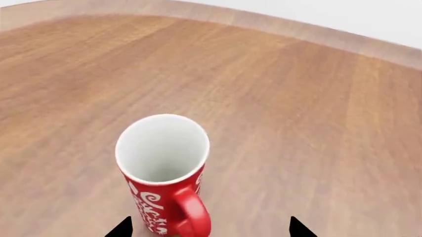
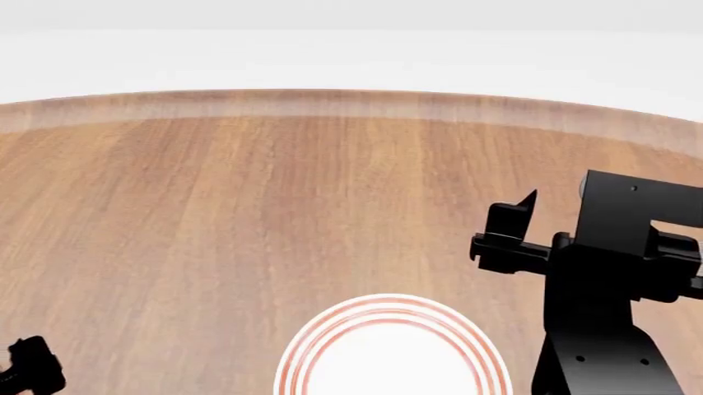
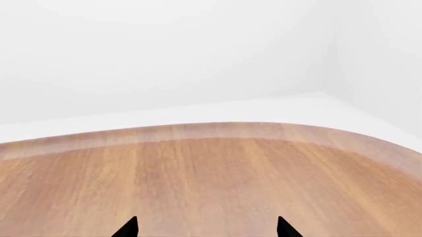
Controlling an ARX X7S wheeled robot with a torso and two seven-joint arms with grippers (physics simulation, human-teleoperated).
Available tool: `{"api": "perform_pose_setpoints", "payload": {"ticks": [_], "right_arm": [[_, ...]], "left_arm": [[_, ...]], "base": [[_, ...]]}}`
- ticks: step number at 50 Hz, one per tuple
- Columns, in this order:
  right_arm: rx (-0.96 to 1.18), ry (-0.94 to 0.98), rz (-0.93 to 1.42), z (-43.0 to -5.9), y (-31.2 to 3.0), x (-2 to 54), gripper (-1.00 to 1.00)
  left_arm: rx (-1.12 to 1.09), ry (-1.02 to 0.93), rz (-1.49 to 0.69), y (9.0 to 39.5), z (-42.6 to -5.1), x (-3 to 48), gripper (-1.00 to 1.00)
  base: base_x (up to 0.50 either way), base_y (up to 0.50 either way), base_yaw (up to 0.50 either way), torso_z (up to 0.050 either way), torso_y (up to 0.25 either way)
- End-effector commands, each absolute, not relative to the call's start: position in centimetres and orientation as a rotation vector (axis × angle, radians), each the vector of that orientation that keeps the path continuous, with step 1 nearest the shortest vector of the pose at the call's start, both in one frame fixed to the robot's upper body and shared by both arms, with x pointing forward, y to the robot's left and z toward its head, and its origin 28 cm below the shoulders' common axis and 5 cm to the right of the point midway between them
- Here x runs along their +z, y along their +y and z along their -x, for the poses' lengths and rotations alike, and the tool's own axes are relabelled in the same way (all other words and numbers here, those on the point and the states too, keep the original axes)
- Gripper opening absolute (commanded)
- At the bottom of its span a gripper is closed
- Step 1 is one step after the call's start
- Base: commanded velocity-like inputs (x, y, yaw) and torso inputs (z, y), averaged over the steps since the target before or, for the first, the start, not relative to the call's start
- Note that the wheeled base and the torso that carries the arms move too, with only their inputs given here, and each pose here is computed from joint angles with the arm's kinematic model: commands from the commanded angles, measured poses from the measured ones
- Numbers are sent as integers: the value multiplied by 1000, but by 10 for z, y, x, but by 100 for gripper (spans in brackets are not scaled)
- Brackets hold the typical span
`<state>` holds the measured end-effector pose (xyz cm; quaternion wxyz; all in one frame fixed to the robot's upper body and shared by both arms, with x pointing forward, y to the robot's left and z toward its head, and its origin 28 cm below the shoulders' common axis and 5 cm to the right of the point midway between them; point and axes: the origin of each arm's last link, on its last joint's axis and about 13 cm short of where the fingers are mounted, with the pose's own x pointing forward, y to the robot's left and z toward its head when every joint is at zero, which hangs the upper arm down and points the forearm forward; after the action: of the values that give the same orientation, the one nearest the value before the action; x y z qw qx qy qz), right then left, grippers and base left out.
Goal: Pick up the red mug and put it on the plate
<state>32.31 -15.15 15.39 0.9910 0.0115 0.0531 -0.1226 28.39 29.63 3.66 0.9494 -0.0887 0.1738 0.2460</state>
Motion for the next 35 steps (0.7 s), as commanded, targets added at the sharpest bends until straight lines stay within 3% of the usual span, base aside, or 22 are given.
{"api": "perform_pose_setpoints", "payload": {"ticks": [1,35], "right_arm": [[-245,109,-25,-324,-152,153,100],[-235,128,-35,-326,-151,144,100]], "left_arm": [[490,376,162,295,-293,36,100],[527,482,182,304,-316,9,100]], "base": [[0,0,0,0,0],[0,0,0,0,0]]}}
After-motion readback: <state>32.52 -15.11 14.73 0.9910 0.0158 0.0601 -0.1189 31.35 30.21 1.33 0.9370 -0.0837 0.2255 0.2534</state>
